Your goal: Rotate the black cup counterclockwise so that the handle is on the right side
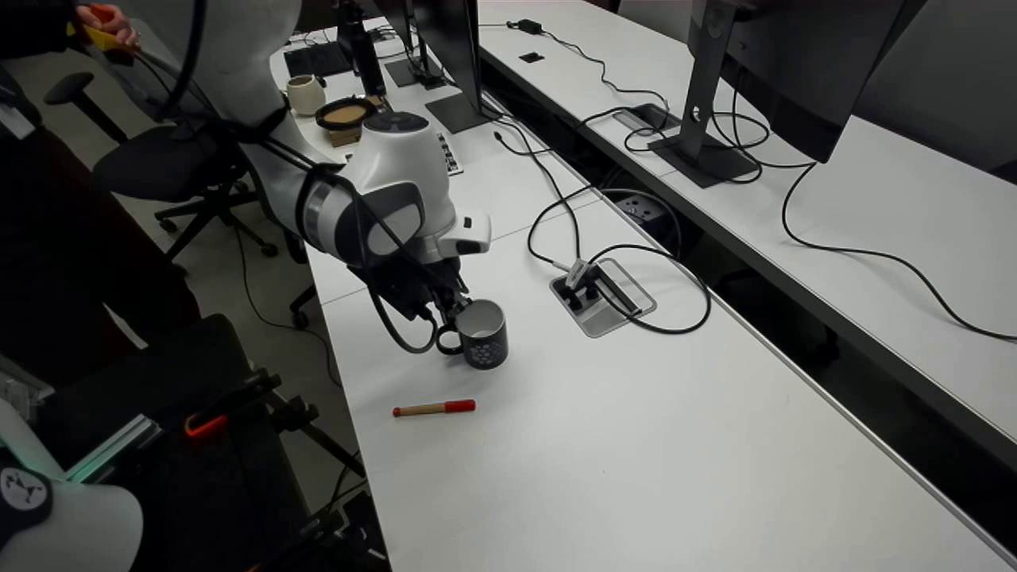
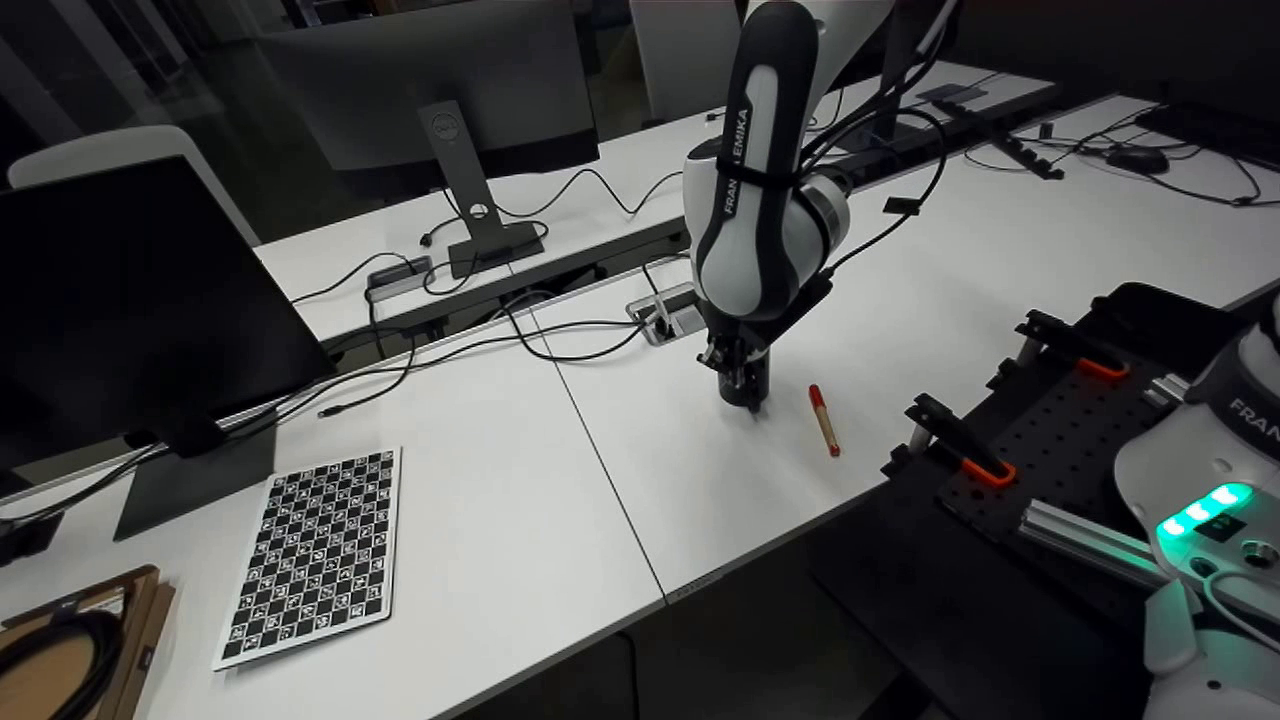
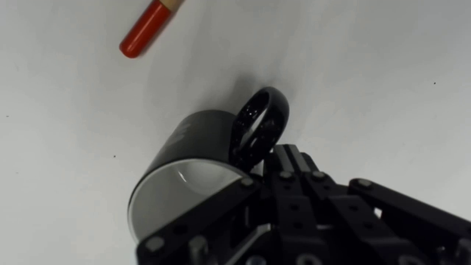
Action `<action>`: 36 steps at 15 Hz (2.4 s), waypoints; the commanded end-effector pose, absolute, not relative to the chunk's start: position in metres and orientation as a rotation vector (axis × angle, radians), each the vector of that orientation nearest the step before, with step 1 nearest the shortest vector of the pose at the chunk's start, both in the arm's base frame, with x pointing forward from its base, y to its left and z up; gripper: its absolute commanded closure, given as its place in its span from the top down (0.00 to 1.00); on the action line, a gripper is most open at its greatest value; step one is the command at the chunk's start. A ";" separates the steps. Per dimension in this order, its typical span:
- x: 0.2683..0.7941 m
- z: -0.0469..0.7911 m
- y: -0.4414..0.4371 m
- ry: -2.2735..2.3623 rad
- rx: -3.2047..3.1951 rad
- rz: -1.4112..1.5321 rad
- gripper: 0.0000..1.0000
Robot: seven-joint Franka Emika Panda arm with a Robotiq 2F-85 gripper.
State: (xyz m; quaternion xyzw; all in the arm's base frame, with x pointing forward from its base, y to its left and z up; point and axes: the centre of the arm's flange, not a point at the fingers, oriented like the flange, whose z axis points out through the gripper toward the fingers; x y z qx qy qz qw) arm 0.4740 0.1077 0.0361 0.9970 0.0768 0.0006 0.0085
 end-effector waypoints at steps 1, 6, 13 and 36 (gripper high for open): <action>0.465 0.047 0.098 0.204 3.127 0.021 0.00; 0.459 0.047 0.089 0.167 3.129 0.014 0.00; 0.453 0.046 0.079 0.120 3.131 0.008 0.00; 0.449 0.044 0.039 -0.014 3.103 -0.013 0.00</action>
